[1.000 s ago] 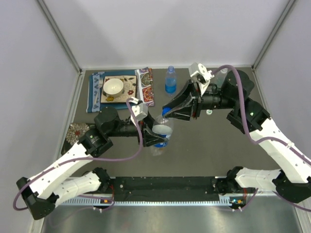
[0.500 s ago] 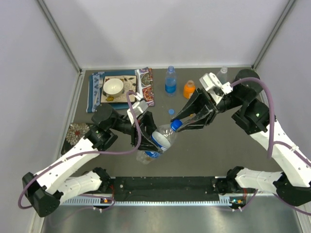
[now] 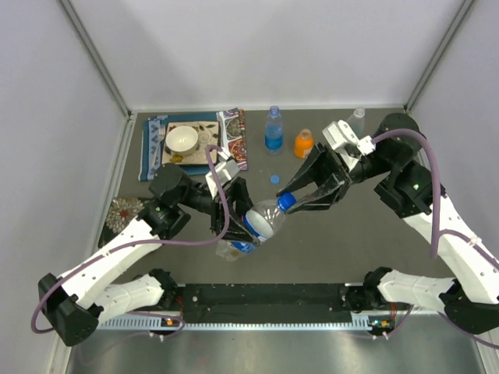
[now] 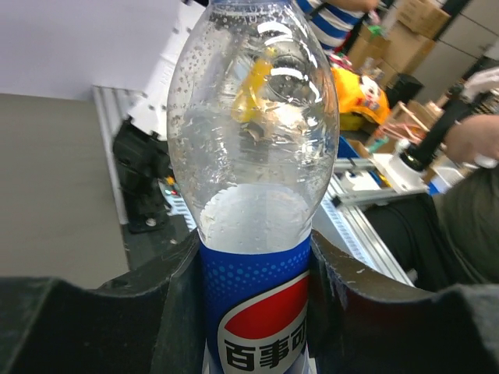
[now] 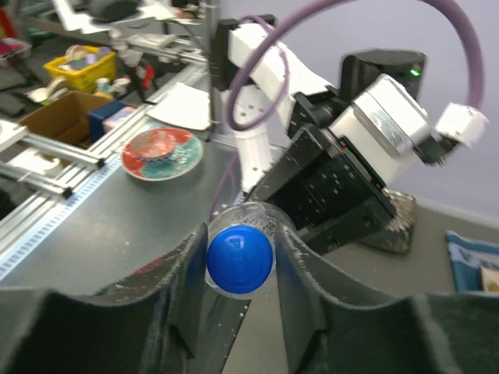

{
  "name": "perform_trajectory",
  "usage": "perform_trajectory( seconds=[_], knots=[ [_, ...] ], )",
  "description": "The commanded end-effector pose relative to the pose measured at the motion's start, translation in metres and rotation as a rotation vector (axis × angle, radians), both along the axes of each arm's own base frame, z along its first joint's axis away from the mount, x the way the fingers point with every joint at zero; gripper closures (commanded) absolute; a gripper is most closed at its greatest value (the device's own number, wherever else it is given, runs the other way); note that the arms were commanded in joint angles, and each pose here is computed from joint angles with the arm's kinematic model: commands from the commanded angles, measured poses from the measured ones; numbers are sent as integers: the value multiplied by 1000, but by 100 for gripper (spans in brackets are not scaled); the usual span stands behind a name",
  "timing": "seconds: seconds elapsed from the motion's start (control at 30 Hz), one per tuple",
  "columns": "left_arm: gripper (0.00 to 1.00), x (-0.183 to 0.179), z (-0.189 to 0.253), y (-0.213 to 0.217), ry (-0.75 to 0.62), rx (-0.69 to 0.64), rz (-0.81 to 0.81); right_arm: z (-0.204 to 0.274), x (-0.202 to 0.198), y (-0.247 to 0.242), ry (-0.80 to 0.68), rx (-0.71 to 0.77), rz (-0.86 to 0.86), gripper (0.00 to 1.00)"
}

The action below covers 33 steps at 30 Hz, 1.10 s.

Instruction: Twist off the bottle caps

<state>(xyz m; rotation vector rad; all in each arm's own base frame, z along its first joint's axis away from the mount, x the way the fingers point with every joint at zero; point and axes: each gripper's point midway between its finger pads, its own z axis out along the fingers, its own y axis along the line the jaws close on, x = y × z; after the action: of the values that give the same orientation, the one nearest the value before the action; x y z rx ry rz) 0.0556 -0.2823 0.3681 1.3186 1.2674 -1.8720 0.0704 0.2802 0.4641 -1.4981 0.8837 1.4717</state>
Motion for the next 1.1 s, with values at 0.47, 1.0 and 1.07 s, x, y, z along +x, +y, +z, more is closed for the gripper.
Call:
perform_trajectory(
  seconds=[0.47,1.0,1.07],
  knots=[
    [55,132,0,3,-340,61,861,87,121,-26,420,251,-875,8],
    [59,186,-15,38,-543,227,1418,24,183,7,711,128,-1156,12],
    [59,185,-10,36,-550,202,1435,19,187,15,714,110,-1158,15]
  ],
)
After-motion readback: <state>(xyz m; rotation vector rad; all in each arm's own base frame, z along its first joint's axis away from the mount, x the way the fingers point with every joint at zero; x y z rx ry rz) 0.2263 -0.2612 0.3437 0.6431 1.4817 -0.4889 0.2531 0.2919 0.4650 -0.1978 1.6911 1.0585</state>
